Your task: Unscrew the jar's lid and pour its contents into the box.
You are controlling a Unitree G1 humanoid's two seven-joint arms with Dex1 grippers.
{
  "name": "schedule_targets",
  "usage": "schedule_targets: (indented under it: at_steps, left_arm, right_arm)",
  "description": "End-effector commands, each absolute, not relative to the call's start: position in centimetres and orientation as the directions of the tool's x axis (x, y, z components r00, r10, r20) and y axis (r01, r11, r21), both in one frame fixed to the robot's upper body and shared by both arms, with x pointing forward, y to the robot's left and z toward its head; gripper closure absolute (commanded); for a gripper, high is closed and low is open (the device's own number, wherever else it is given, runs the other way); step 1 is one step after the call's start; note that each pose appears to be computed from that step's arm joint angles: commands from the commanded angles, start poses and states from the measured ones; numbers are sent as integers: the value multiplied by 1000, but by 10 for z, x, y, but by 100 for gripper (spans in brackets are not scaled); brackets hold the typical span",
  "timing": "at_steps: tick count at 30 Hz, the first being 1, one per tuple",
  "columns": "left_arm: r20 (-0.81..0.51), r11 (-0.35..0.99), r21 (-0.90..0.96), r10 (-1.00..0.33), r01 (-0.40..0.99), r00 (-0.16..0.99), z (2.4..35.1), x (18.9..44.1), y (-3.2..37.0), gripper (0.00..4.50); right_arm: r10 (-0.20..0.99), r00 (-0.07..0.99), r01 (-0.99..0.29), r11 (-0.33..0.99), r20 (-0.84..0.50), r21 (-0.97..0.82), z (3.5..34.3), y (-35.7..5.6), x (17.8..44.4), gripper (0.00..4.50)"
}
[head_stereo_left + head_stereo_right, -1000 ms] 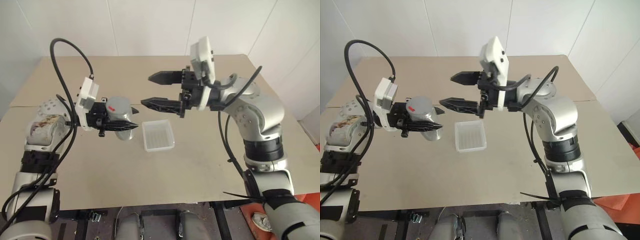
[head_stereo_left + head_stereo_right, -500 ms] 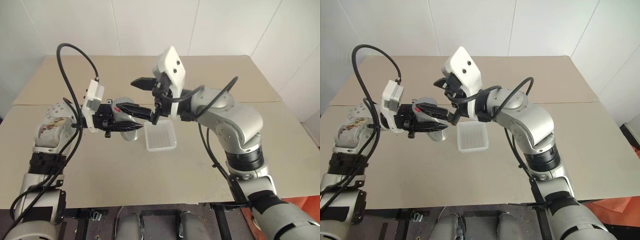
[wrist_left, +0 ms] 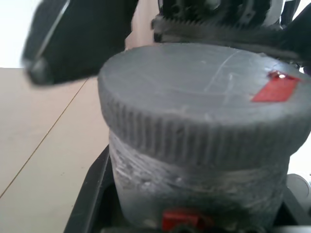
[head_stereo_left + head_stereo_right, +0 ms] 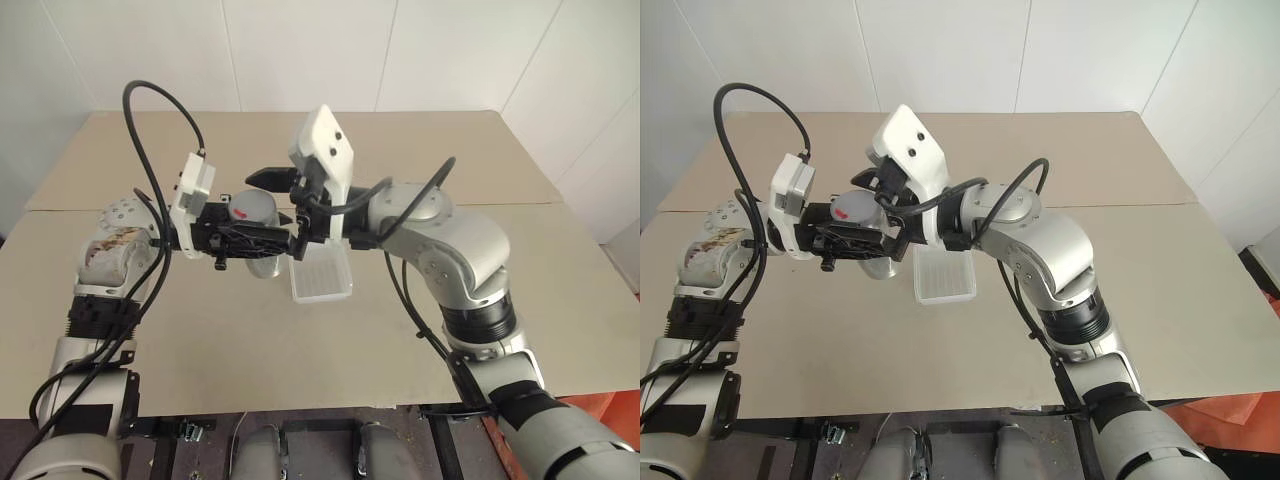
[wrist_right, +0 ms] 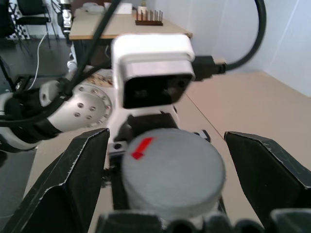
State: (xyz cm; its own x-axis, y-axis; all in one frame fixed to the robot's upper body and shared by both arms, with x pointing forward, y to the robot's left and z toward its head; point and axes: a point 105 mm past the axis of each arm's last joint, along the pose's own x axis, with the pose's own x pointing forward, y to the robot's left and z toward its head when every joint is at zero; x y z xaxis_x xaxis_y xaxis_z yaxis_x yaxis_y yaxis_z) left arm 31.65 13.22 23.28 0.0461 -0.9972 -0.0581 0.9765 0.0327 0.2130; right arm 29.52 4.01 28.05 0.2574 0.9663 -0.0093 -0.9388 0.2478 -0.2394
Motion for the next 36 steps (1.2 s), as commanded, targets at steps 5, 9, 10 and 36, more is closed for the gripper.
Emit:
schedule_targets:
  at_steps: [5, 9, 10, 36]
  left_arm:
    - [-41, 14, 251, -999, 968, 25, 244, 310, 133, 256]
    - [-47, 12, 257, -999, 966, 25, 245, 307, 135, 256]
    - [-47, 12, 257, -999, 966, 25, 245, 307, 136, 256]
    - [-36, 50, 241, -997, 969, 61, 247, 303, 154, 256]
  right_arm:
    - [972, 228, -934, 234, 53, -269, 301, 43, 297, 3]
    - [972, 227, -933, 236, 64, -270, 303, 39, 302, 3]
    - [971, 230, -933, 239, 64, -270, 303, 38, 304, 3]
    - [990, 90, -948, 119, 111, -295, 303, -14, 293, 3]
